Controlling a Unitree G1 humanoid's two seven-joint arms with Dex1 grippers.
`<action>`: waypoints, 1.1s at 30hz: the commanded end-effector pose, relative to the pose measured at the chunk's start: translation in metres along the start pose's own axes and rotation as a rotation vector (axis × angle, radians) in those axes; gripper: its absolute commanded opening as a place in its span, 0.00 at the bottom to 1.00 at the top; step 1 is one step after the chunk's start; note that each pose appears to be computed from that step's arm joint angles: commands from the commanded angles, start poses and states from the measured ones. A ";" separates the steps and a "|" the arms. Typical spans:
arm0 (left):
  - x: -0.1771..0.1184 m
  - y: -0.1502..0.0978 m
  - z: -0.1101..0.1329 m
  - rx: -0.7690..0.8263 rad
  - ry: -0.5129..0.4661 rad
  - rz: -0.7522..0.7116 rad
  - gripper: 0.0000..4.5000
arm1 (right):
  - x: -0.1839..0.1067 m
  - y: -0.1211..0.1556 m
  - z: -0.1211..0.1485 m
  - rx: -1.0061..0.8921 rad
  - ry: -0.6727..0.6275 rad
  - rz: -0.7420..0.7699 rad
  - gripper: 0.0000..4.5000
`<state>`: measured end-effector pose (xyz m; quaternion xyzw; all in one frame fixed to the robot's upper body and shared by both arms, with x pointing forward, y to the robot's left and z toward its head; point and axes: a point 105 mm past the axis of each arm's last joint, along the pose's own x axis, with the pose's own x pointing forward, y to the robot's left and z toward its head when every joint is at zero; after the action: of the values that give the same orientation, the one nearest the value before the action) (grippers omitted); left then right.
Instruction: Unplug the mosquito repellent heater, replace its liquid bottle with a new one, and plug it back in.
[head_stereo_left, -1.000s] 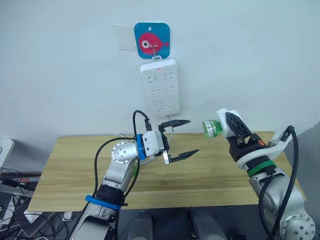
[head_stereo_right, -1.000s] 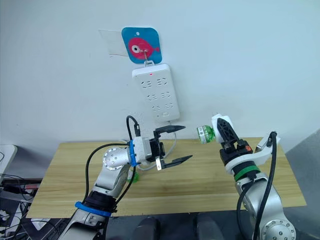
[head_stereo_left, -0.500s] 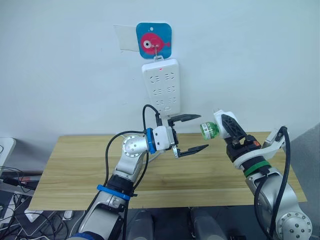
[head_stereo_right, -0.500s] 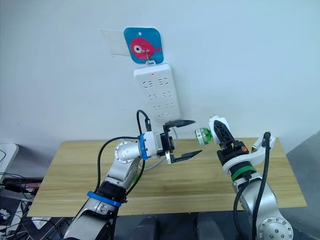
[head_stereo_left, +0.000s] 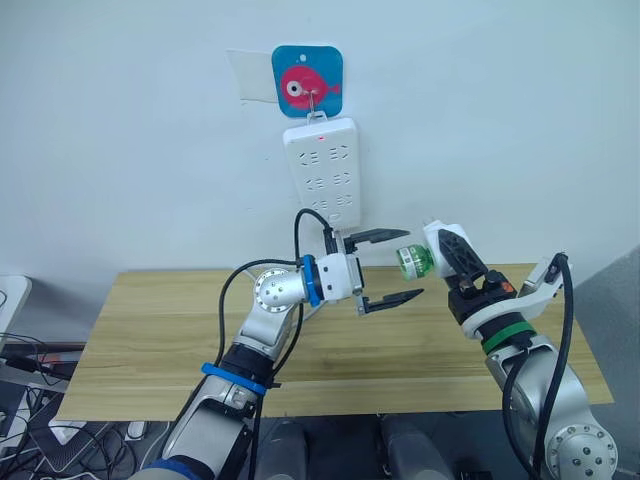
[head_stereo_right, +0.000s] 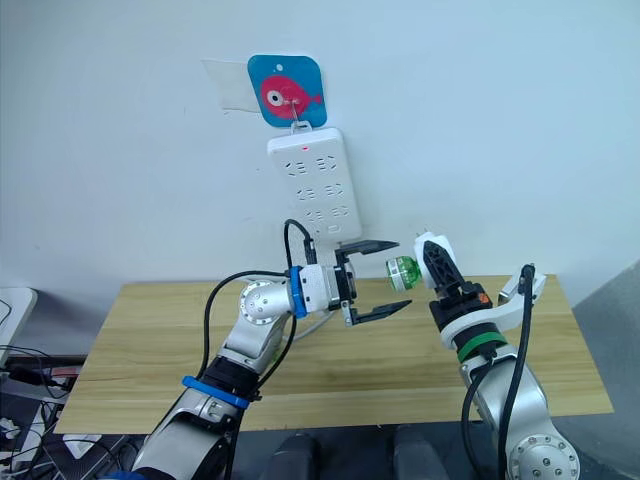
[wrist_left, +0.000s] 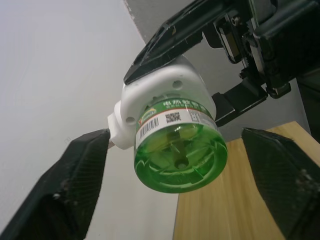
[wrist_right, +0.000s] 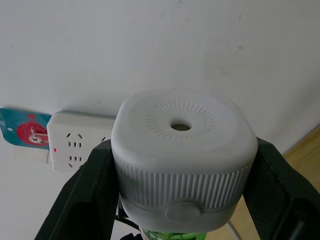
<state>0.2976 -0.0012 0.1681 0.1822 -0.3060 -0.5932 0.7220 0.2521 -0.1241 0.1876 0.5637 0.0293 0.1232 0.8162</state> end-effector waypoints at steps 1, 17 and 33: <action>0.005 0.003 0.010 0.028 -0.040 0.007 0.72 | -0.003 0.010 0.001 0.005 -0.013 0.040 0.65; 0.006 0.006 0.005 0.001 -0.022 0.029 0.49 | -0.002 0.012 -0.001 0.001 -0.001 0.043 0.65; 0.000 0.010 0.014 -0.033 -0.097 -0.011 0.49 | -0.026 0.006 0.027 -0.121 0.258 0.206 0.99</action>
<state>0.2979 0.0005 0.1691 0.1513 -0.3009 -0.6094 0.7178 0.2363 -0.1544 0.1902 0.4991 0.0830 0.2263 0.8323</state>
